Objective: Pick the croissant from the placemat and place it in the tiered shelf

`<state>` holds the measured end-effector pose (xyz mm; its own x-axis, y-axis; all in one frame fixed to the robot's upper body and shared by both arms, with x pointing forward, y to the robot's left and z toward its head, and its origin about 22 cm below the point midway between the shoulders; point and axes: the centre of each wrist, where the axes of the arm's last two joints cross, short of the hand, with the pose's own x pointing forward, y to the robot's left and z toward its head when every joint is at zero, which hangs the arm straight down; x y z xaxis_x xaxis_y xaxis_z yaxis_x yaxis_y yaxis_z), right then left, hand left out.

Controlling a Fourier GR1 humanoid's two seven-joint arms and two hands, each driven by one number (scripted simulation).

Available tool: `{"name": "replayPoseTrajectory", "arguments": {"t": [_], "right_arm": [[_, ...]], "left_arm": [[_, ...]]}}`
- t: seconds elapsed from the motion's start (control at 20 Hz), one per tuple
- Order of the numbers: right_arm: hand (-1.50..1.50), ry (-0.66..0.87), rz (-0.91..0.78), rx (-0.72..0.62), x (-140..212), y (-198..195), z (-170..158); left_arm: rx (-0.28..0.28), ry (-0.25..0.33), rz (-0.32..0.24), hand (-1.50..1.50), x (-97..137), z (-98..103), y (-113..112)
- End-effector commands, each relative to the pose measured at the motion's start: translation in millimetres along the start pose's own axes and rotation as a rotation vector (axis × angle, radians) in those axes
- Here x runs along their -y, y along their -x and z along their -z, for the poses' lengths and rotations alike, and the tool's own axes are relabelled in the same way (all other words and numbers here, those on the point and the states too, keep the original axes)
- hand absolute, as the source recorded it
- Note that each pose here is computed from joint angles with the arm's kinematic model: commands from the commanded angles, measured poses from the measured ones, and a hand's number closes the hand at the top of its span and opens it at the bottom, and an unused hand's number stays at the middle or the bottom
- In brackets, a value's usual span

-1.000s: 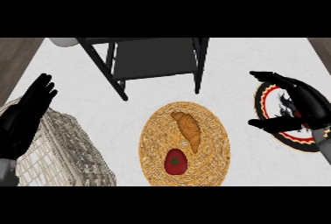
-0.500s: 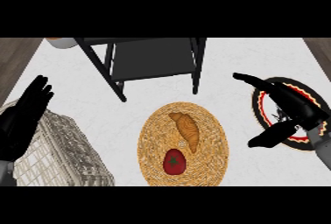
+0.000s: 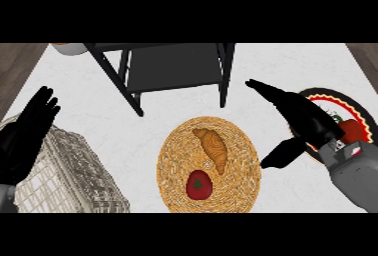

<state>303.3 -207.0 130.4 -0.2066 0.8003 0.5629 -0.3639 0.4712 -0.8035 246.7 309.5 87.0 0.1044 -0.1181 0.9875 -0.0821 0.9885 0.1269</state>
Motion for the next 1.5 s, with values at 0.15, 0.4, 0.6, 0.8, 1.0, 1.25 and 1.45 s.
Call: {"name": "replayPoseTrajectory", "arguments": {"t": [0.15,0.4,0.6,0.8,1.0,1.25,1.45], "right_arm": [[-1.5,-0.02,-0.084,-0.128,-26.4,-32.1,11.2],[-1.5,-0.062,-0.154,-0.188,-51.6,-53.9,19.2],[-1.5,-0.07,-0.209,-0.238,-67.8,-66.8,23.5],[-1.5,-0.029,-0.217,-0.288,-68.0,-74.0,31.7],[-1.5,-0.021,-0.266,-0.327,-83.5,-73.0,33.8],[-1.5,-0.02,-0.26,-0.323,-104.4,-81.9,35.5],[-1.5,-0.024,-0.296,-0.346,-116.5,-77.1,34.8]], "left_arm": [[-0.324,0.011,-0.055,0.0,13.8,-13.7,65.4],[-0.313,0.026,-0.061,0.0,19.9,-15.4,66.6],[-0.318,0.007,-0.078,0.0,13.4,-13.1,65.5],[-0.314,0.015,-0.073,0.0,11.8,-12.5,66.5],[-0.313,0.017,-0.072,0.0,19.2,-18.9,71.2],[-0.309,0.003,-0.072,0.0,13.6,-13.6,64.7],[-0.317,0.001,-0.07,0.0,14.6,-14.3,62.3]]}}
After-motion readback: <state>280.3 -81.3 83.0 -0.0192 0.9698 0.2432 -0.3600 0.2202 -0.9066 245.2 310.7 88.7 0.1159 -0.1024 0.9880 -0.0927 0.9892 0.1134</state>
